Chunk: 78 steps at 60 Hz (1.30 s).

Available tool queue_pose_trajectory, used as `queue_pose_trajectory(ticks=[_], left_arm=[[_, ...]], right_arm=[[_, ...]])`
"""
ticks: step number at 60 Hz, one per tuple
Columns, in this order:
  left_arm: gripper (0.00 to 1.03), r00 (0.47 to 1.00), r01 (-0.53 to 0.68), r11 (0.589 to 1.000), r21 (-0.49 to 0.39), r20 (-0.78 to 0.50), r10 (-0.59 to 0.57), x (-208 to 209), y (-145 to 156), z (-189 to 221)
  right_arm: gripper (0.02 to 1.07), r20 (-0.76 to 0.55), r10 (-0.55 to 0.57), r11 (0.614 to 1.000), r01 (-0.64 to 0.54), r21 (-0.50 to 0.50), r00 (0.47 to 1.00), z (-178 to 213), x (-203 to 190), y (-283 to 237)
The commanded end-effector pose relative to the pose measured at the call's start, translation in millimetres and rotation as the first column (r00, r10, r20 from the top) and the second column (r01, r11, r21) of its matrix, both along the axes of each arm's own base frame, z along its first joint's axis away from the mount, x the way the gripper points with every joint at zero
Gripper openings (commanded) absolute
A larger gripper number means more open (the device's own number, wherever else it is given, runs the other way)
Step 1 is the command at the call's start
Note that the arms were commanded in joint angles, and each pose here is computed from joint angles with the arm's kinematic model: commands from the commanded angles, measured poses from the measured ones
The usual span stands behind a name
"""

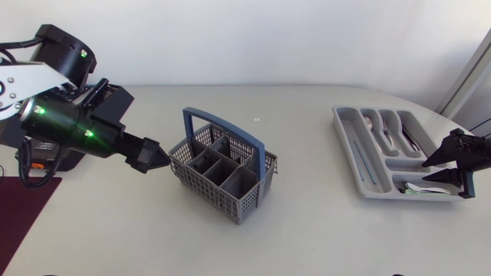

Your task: Unload the cutlery basket into the drawer organizer.

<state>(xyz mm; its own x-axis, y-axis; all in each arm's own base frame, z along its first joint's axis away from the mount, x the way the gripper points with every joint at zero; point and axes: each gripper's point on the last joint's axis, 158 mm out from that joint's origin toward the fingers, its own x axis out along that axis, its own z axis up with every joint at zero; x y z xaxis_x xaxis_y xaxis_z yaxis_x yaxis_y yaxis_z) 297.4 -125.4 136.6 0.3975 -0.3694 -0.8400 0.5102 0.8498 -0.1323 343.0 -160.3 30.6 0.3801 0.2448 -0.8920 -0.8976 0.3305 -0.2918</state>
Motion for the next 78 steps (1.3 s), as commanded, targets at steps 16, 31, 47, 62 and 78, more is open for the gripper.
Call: queue_pose_trajectory(ticks=[16,31,47,62,78], left_arm=[[0.99,0.997,0.053,0.998,0.024,0.048,-0.054,-13,2,-27],[0.95,0.996,0.080,0.996,0.026,0.042,-0.081,-12,-7,-52],[0.63,0.997,0.079,0.995,0.061,0.018,-0.080,-7,-5,-83],[0.15,0.997,0.072,0.995,0.075,0.024,-0.074,9,-10,-89],[0.10,0.999,0.030,0.989,0.143,0.022,-0.033,37,-2,-106]], right_arm=[[0.63,0.038,0.001,0.994,-0.006,0.112,0.999,50,-17,120],[0.60,0.011,-0.074,0.947,0.067,0.314,0.997,66,10,217],[0.29,-0.065,-0.075,0.911,0.095,0.400,0.995,47,26,292],[0.10,-0.126,-0.073,0.905,0.119,0.410,0.989,25,40,328],[0.08,-0.171,-0.074,0.889,0.142,0.435,0.983,19,49,360]])
